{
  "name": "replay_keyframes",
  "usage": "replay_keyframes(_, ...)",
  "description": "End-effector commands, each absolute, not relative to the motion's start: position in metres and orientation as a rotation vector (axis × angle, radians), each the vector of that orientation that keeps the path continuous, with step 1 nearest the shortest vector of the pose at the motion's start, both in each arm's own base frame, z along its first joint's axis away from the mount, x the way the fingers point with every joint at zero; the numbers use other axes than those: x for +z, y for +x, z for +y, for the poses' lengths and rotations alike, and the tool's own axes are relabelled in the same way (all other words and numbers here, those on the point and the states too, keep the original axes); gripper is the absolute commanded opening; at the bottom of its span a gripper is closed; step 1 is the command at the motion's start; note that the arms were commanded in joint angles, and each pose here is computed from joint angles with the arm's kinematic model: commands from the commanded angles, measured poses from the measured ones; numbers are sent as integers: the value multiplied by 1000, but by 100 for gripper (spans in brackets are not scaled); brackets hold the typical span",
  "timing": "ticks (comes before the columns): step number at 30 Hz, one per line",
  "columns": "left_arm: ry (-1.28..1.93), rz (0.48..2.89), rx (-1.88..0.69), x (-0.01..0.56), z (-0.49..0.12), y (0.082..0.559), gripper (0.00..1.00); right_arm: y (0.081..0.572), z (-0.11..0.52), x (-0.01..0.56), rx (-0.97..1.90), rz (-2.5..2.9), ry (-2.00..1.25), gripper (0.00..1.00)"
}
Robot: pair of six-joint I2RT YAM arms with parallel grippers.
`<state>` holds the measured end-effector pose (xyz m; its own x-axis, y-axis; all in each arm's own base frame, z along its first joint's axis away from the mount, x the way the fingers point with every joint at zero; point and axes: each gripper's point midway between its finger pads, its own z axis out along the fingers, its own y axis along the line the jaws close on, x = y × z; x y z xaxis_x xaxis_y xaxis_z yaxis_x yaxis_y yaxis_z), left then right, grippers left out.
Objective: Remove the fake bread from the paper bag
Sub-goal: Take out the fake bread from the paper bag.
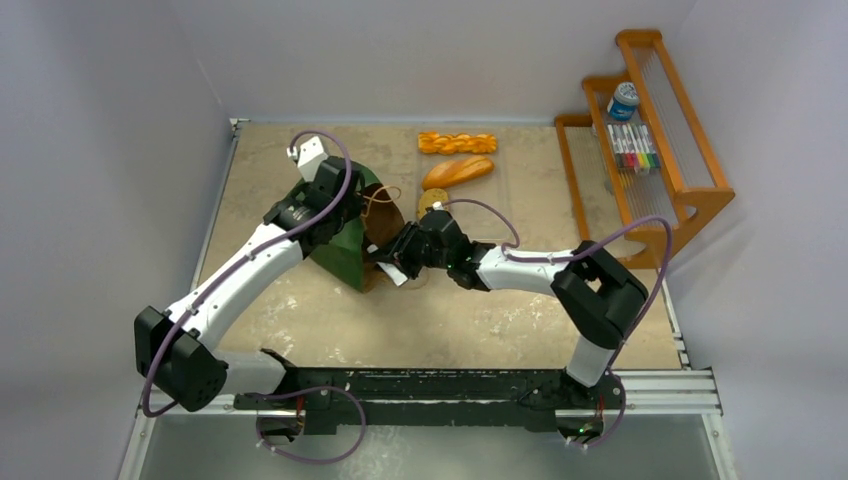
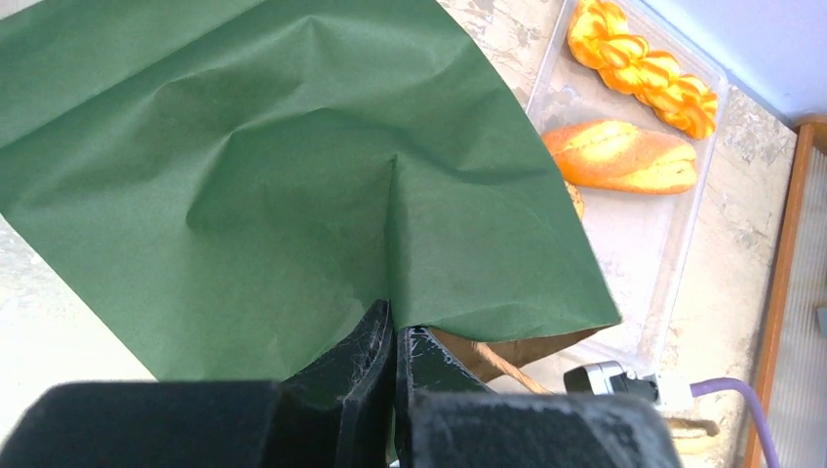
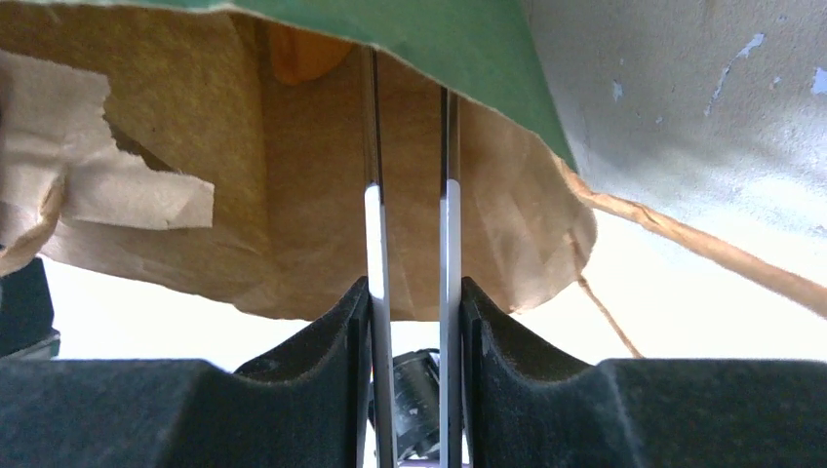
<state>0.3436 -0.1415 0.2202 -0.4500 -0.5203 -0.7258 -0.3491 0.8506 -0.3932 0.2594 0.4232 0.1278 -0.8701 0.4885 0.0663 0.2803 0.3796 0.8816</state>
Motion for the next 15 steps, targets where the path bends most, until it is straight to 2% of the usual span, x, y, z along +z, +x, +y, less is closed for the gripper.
replay_keyframes(1,-582,2058,-232,251,-135,353,0,268,424,185,1548,2286,472,35)
replay_keyframes(8,-532,2143,-150,247,-107,337,0,257,422,184,1524,2294,273,36)
replay_keyframes(15,-554,2158,-177,244,-109,332,0,257,428,187,1554,2268,201,37)
